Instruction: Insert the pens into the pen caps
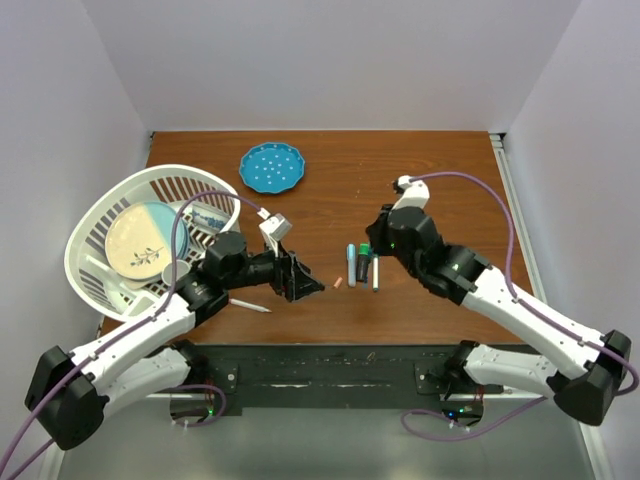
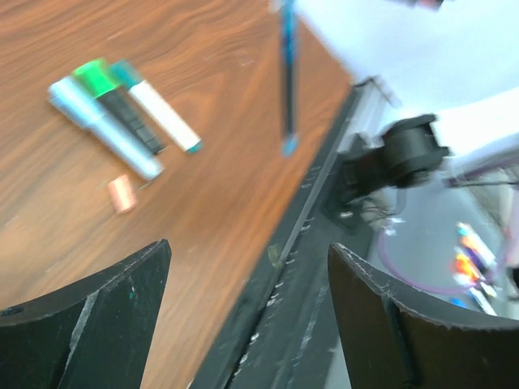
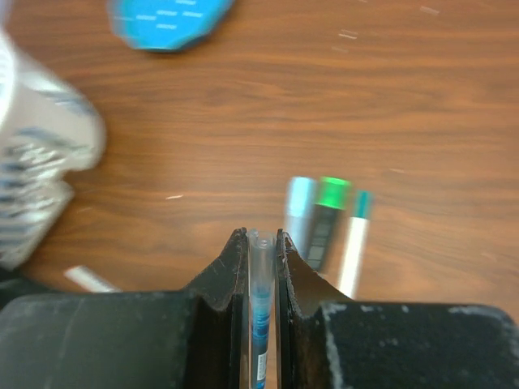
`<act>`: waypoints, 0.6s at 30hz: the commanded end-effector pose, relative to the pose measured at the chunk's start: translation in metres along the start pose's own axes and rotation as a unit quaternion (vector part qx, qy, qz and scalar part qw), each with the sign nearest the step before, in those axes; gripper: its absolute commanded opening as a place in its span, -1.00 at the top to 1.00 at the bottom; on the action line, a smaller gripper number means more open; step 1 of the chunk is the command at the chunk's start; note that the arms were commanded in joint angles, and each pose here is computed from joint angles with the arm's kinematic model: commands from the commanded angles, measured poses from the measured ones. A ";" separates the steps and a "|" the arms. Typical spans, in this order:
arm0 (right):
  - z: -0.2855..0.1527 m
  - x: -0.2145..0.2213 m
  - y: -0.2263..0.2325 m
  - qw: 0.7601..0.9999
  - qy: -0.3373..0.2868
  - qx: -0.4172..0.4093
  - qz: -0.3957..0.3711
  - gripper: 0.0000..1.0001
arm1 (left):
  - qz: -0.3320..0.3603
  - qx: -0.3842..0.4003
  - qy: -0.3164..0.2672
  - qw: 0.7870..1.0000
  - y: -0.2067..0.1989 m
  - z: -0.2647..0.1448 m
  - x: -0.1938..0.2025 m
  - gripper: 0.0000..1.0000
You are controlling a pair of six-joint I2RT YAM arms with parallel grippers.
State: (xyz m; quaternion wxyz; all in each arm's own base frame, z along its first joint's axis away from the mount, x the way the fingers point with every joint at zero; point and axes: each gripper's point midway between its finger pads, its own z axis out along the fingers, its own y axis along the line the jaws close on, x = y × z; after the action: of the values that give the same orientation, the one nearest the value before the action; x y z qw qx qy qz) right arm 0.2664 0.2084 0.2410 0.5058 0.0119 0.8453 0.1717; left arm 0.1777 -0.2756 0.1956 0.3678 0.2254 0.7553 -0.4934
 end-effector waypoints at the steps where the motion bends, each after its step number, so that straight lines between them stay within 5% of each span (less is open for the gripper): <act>1: 0.018 0.036 -0.055 0.993 0.098 0.067 -0.021 1.00 | 0.030 -0.124 0.009 0.992 0.037 -0.014 -0.006 -0.66; 12: 0.075 0.083 -0.115 0.972 0.193 0.137 -0.002 0.98 | 0.043 -0.302 0.063 0.950 0.082 -0.047 -0.017 -0.64; 18: 0.099 0.105 -0.125 0.963 0.226 0.146 -0.003 0.93 | 0.066 -0.298 0.043 0.951 0.073 -0.053 -0.033 -0.64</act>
State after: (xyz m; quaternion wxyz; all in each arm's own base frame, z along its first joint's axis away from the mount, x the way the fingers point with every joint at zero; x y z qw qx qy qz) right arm 0.3036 0.1289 0.0688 0.2840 0.0556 0.9569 0.0247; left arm 0.2252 -0.2066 0.1671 0.3794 0.1705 0.8794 -0.2315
